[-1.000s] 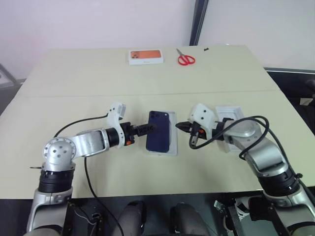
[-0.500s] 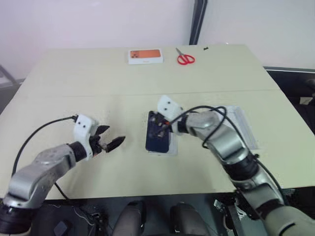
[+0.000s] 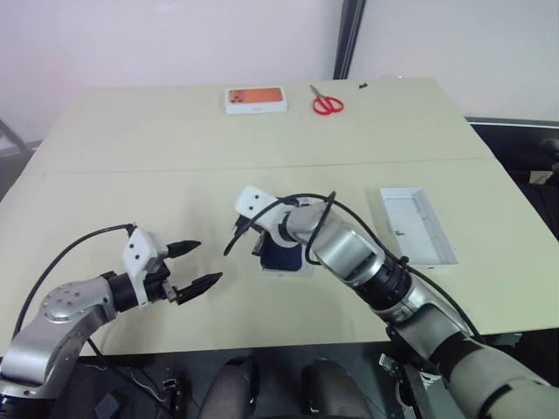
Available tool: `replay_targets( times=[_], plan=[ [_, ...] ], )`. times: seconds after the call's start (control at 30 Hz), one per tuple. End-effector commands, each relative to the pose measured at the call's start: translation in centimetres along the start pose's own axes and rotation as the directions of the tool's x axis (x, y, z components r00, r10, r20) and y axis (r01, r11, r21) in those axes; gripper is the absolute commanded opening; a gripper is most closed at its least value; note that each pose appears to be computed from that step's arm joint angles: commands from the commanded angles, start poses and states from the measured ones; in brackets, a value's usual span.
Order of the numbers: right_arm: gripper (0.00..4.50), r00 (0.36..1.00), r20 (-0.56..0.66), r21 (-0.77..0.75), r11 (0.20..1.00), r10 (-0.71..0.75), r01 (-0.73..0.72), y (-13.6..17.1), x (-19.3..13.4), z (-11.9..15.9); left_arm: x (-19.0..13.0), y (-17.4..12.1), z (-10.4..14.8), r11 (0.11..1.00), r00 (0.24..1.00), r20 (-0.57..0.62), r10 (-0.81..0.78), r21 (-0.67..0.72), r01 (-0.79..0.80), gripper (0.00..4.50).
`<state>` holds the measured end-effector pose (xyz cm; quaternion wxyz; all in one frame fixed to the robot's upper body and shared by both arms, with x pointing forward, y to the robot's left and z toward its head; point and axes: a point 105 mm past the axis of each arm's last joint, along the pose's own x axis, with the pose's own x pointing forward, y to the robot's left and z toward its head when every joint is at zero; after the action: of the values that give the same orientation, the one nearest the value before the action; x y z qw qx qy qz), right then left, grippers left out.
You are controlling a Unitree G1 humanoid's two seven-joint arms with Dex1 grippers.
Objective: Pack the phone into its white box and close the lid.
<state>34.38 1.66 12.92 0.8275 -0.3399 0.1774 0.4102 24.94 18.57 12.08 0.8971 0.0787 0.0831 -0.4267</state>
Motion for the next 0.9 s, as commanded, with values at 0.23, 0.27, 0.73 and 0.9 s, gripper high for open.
replay_targets(
  times=[0.23,0.27,0.73,0.9],
  plan=[
    [0.00,0.999,0.036,0.026,0.999,-0.033,0.032,-1.0,-2.5,-0.2,0.5,-0.9,1.1,0.999,0.999,0.044,-0.014,0.031,0.012,4.46],
    [0.00,0.997,0.078,0.056,0.998,-0.029,0.024,-1.1,-2.9,0.3,0.7,-0.9,1.1,0.999,0.999,0.045,-0.013,0.031,0.012,4.46],
    [0.00,0.995,0.050,0.097,0.992,-0.089,0.083,-6.2,-9.2,-6.6,6.7,1.2,0.9,0.990,0.989,-0.102,0.108,-0.083,-0.116,1.60],
    [0.00,0.995,-0.024,0.031,0.995,-0.099,0.099,-5.8,-8.8,-8.3,9.4,1.2,-0.3,0.992,0.960,-0.268,0.085,-0.068,-0.107,1.60]
  ],
)
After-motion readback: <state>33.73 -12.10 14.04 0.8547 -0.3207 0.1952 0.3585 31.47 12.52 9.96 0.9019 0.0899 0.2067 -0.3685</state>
